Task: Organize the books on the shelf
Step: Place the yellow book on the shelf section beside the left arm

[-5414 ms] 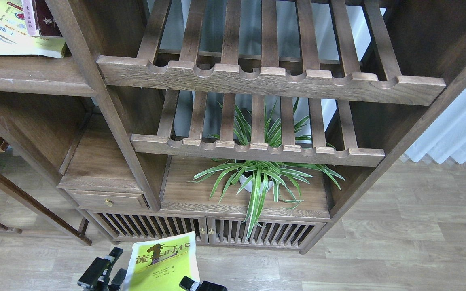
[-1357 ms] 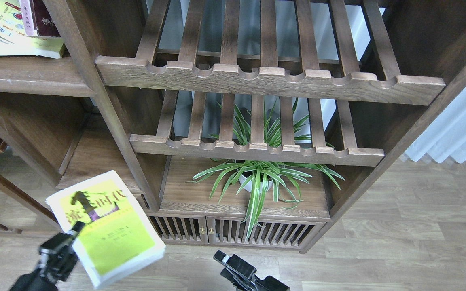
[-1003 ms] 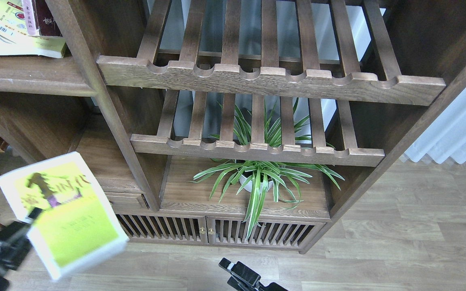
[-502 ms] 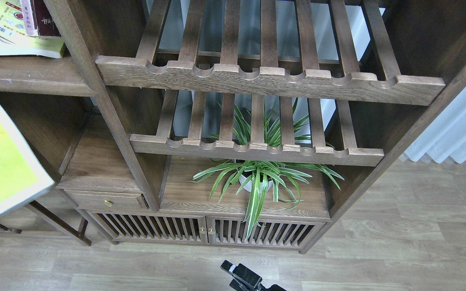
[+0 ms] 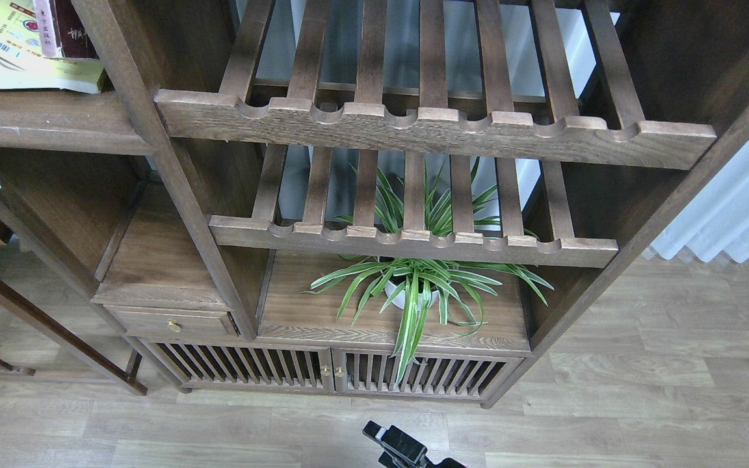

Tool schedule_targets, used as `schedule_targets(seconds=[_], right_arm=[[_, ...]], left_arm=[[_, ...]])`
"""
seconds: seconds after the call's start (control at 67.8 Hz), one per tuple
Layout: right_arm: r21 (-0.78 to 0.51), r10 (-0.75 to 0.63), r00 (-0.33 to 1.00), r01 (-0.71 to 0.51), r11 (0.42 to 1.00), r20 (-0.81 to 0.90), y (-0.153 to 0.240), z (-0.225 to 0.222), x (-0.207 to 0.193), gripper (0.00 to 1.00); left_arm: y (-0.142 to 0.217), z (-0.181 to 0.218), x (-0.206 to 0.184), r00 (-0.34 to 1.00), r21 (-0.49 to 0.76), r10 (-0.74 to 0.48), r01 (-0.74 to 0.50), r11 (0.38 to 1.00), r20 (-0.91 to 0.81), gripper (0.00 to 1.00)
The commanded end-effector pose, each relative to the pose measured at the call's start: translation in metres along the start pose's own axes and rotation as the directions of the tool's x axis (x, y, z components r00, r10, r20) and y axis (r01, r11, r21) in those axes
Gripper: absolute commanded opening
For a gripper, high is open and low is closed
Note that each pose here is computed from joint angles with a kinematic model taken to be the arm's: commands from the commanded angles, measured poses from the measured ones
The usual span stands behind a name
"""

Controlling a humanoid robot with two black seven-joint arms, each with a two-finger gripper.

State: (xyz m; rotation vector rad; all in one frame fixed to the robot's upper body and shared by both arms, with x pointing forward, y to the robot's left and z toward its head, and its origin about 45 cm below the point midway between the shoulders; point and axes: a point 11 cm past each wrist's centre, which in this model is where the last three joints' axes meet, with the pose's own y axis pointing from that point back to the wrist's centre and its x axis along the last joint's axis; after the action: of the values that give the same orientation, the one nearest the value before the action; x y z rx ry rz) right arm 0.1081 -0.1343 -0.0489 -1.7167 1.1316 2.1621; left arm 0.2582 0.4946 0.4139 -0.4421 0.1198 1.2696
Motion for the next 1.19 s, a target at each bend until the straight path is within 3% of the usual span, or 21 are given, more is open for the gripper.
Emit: schedule_targets(seconds=[0.0,0.251,0.708,1.18], right_arm=[[0.004,0.000,1.000,0.000,1.000,0.002,0.000,-0.001,0.000,1.00],[0.003,0.004,1.000,-0.004,1.000,0.008,0.002,0.002,0.002,1.00],[0.005,-0.001,1.000,0.001,1.000,0.013,0.002,0.003,0.001,1.00],[0.004,0.020,0.999,-0.020,1.000,0.045,0.010,0.015,0.010,1.00]], left_arm=[[-0.022,0.017,0.000,0.997,-0.023,-0.003,0.005,1.000,0.074,0.08],[-0.060,0.048,-0.002,0.996,-0.128,-0.032,0.043,0.991,0.087,0.08],[-0.120,0.037,0.003,0.994,-0.047,-0.025,0.031,0.998,0.107,0.08],[-0.192,0.049,-0.021,0.979,0.063,-0.063,0.052,0.997,0.192,0.08]])
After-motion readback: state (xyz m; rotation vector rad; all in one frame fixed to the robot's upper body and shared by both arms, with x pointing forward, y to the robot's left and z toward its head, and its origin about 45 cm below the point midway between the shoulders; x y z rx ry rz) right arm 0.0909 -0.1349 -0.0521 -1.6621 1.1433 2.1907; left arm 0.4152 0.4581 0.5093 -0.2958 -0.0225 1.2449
